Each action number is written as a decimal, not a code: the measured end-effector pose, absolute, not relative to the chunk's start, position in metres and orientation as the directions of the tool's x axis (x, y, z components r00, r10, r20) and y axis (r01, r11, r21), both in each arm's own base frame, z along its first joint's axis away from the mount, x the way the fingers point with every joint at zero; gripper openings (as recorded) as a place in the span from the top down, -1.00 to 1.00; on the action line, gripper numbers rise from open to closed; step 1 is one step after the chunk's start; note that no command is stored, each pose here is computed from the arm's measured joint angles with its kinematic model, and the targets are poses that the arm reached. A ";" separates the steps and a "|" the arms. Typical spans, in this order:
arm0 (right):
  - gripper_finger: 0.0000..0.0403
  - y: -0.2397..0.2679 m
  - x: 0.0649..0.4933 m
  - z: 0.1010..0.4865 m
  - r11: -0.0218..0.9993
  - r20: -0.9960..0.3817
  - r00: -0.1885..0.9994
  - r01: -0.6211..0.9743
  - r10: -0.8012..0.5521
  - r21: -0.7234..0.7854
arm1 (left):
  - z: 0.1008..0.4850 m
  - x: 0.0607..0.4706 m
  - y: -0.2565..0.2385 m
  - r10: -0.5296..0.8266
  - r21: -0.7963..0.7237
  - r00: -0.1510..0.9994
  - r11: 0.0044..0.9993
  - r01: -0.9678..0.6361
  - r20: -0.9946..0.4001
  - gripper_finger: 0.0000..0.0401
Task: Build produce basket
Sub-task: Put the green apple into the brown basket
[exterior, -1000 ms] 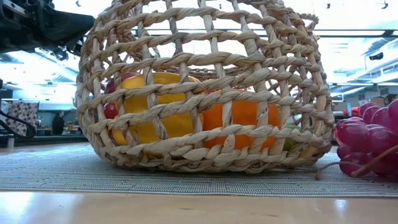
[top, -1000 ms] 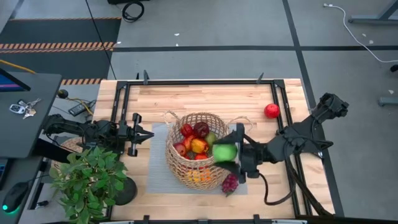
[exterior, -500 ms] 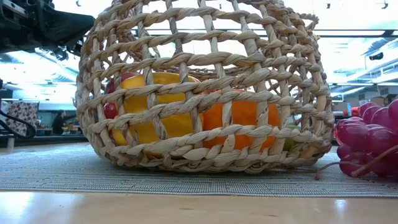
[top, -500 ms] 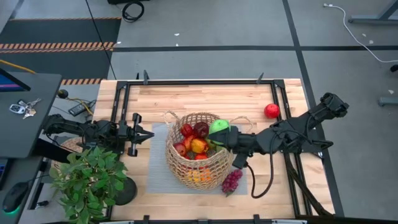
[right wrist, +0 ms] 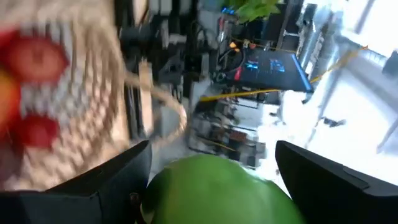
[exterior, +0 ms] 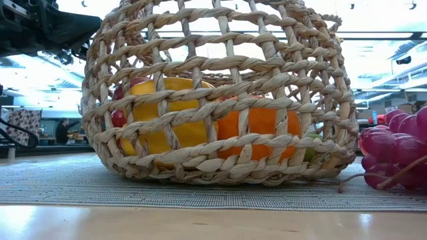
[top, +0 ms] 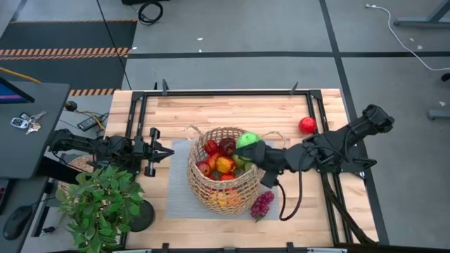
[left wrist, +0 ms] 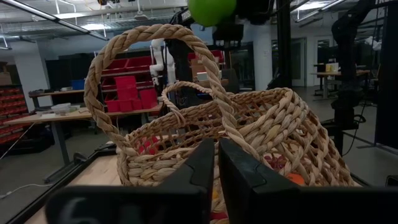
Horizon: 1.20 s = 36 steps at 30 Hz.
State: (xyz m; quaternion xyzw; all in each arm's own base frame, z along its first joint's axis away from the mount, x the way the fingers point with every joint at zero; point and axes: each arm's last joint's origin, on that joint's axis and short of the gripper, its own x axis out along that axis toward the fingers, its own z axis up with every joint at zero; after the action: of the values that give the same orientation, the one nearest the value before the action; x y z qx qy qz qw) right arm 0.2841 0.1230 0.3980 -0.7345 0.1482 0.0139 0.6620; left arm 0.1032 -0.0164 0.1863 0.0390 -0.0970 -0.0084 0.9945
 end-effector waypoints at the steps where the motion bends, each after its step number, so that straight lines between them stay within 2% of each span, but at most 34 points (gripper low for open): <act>1: -0.71 0.120 0.286 0.398 -0.010 -0.215 0.960 -0.221 -0.179 -0.975 | 0.186 0.103 -0.016 -0.024 0.079 0.981 0.997 0.009 0.192 0.84; 4: -0.71 0.107 0.293 0.400 0.250 -0.208 0.965 -0.164 -0.162 -0.954 | 0.186 0.103 -0.016 -0.024 0.079 0.981 0.997 0.009 0.192 0.82; 10: -0.71 0.067 0.305 0.400 0.601 -0.215 0.944 -0.022 -0.250 -0.799 | 0.186 0.103 -0.016 -0.024 0.079 0.981 0.997 0.009 0.192 0.84; 15: -0.71 0.034 0.311 0.398 0.860 -0.237 0.933 0.124 -0.271 -0.494 | 0.186 0.103 -0.016 -0.024 0.079 0.981 0.997 0.008 0.192 0.86; 18: -0.71 0.018 0.313 0.395 0.954 -0.272 0.930 0.183 -0.246 -0.236 | 0.186 0.103 -0.016 -0.024 0.079 0.981 0.997 0.009 0.192 0.84; 21: -0.71 0.006 0.313 0.392 0.976 -0.308 0.930 0.218 -0.201 0.024 | 0.186 0.103 -0.016 -0.024 0.079 0.981 0.997 0.008 0.192 0.82; 25: -0.71 -0.004 0.313 0.392 0.921 -0.316 0.935 0.257 -0.161 0.294 | 0.186 0.103 -0.016 -0.024 0.079 0.981 0.997 0.009 0.192 0.83; 28: -0.71 -0.008 0.314 0.393 0.886 -0.305 0.938 0.277 -0.165 0.371 | 0.186 0.103 -0.016 -0.024 0.079 0.981 0.997 0.009 0.192 0.85; 32: -0.71 -0.010 0.314 0.393 0.869 -0.305 0.937 0.288 -0.170 0.402 | 0.186 0.103 -0.016 -0.024 0.079 0.981 0.997 0.009 0.192 0.86; 36: -0.71 -0.007 0.314 0.393 0.765 -0.304 0.939 0.312 -0.160 0.563 | 0.186 0.103 -0.016 -0.024 0.079 0.981 0.997 0.009 0.192 0.83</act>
State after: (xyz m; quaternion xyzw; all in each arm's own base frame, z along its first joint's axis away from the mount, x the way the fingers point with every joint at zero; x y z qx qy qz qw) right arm 0.3137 -0.0069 0.3927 0.3185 0.1198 -0.1267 0.9318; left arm 0.1033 -0.0164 0.1863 0.0390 -0.0969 -0.0081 0.9945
